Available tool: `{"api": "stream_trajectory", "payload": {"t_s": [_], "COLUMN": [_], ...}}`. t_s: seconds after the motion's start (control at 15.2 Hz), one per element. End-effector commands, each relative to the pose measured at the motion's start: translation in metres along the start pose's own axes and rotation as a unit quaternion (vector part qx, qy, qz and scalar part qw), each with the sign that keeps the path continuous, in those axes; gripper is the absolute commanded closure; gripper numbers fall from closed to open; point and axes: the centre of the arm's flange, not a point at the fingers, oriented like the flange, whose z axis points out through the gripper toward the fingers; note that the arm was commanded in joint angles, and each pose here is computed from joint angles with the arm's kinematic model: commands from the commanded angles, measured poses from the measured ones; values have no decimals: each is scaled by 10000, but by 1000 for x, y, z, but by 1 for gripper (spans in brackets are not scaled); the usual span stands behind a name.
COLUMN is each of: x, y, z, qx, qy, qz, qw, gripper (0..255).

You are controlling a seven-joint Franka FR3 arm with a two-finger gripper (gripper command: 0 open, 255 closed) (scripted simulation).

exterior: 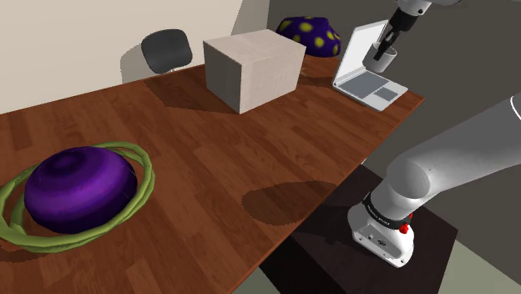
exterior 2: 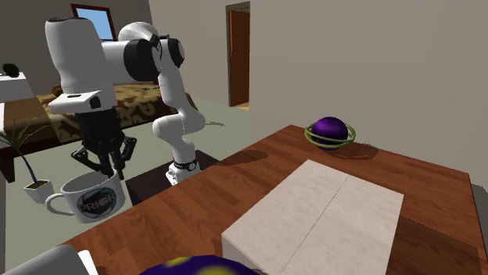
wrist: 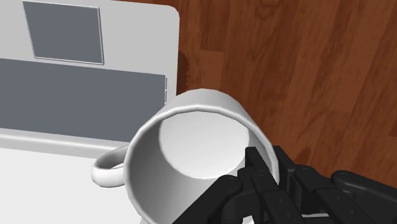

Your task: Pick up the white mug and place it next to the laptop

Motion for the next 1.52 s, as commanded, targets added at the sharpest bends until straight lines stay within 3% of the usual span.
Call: {"api": "stream_trajectory", "payload": {"t_s": [0.0,1.45], "x": [-1,-18], "y": [-1,-9], "z": [10,125], "qx": [-2,-2], "qy": [3,3], "qz": [0,0], "qw": [10000,10000], "gripper": [255,255]}}
